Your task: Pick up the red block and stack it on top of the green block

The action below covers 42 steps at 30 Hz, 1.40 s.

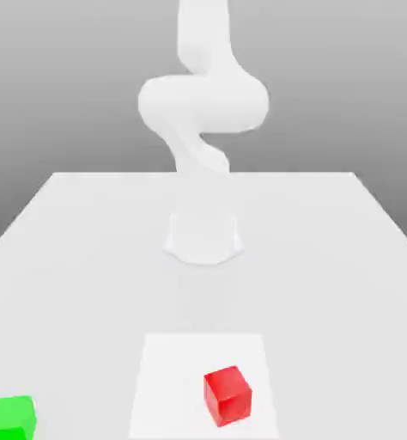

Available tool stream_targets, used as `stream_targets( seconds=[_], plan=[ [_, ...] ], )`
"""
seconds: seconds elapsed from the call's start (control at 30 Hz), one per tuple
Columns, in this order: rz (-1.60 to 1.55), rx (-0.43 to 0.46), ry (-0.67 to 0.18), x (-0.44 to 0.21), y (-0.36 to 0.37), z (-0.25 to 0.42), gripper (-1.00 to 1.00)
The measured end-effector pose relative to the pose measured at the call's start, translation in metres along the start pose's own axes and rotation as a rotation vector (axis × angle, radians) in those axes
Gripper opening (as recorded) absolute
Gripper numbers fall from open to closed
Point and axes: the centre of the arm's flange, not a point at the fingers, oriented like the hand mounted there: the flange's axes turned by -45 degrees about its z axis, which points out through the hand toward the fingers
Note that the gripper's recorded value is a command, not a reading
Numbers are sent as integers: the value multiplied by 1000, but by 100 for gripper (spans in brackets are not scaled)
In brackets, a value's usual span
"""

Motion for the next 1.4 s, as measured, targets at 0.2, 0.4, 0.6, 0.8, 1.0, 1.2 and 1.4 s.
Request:
stream_targets(
  seconds=[0.2, 0.4, 0.6, 0.8, 1.0, 1.2, 1.4],
  plan=[
    [-85, 43, -186, -25, -6, 127, 0],
    [-172, 80, -365, -79, -16, 237, 0],
    [-264, 111, -543, -157, -26, 328, 0],
    [-348, 131, -702, -247, -29, 395, 0],
    [-354, 133, -715, -289, -29, 439, -100],
    [-354, 133, -716, -290, -29, 439, -100],
    [-301, 114, -720, -246, -10, 401, -100]
  ],
)
